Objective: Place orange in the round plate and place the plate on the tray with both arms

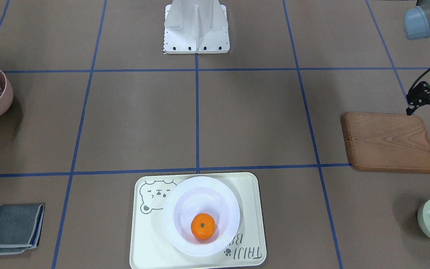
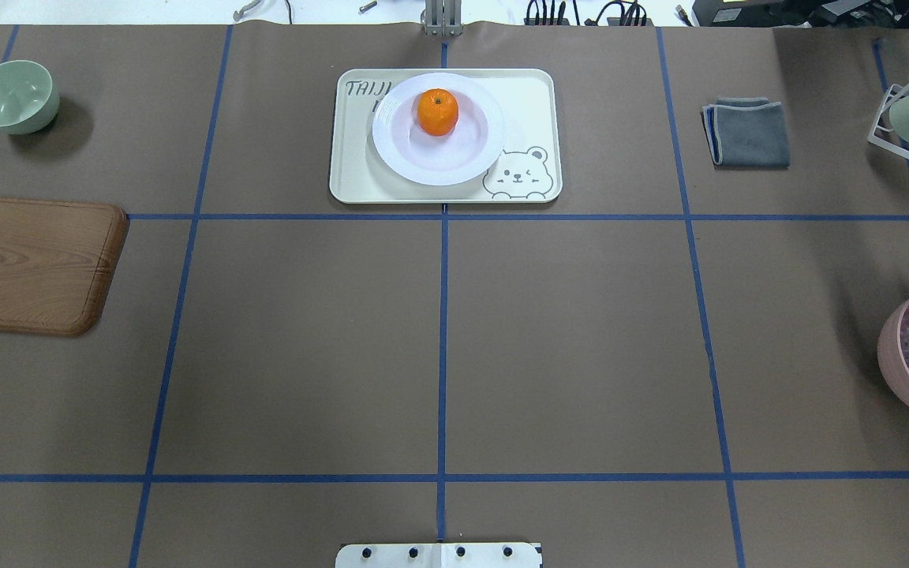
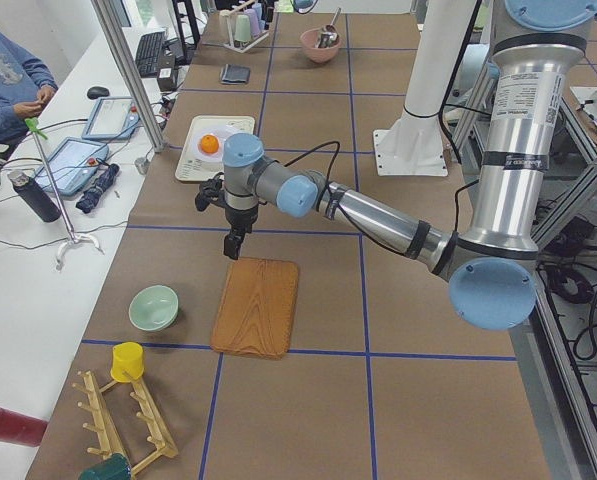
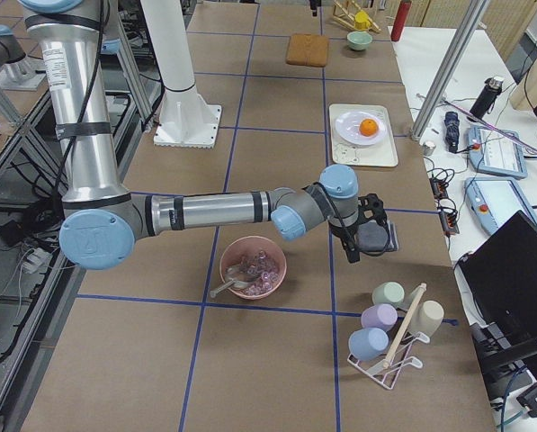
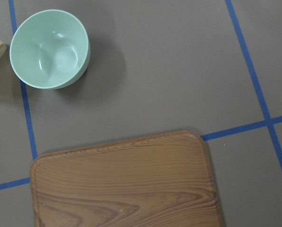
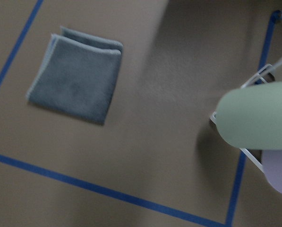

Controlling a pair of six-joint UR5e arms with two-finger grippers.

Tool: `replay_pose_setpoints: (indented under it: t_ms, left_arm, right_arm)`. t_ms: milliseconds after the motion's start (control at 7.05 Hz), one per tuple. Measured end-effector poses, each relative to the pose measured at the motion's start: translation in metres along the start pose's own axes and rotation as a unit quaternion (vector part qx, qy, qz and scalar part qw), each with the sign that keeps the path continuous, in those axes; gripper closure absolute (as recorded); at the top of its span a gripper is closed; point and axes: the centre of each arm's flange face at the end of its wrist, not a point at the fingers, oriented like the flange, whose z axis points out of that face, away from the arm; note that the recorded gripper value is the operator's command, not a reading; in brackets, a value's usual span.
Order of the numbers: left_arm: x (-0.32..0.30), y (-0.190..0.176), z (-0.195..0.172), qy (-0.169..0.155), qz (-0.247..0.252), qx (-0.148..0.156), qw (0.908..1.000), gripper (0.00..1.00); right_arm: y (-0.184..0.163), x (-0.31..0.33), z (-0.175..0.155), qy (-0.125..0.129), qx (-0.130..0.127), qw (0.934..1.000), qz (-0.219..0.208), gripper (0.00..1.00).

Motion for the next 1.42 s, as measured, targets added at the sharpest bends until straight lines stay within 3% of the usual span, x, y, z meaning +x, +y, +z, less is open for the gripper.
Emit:
replay_pose_setpoints:
  t_ms: [284, 568, 852, 1135, 1419]
  left_arm:
    - [-0.042, 0.031, -0.001, 0.013, 0.007, -0.014, 0.9998, 0.03]
    - [-0.064, 0.055, 0.016, 0.028, -0.008, -0.057, 0.9979, 0.02]
    - [-0.075, 0.062, 0.022, 0.051, -0.027, -0.078, 0.9953, 0.02]
    - [-0.084, 0.064, 0.026, 0.052, -0.034, -0.081, 0.9947, 0.02]
    - [-0.090, 0.061, 0.027, 0.050, -0.038, -0.076, 0.9952, 0.02]
  right_arm:
    - [0.016, 0.027, -0.017, 0.005, -0.049, 0.9987, -0.015, 0.00]
    - [0.023, 0.034, -0.026, 0.001, -0.073, 0.9973, 0.004, 0.00]
    - [0.040, 0.033, -0.027, -0.003, -0.090, 0.9960, 0.001, 0.00]
    - [0.065, 0.036, -0.020, -0.015, -0.104, 0.9938, -0.035, 0.00]
    - [0.058, 0.023, -0.032, -0.024, -0.106, 0.9930, -0.045, 0.00]
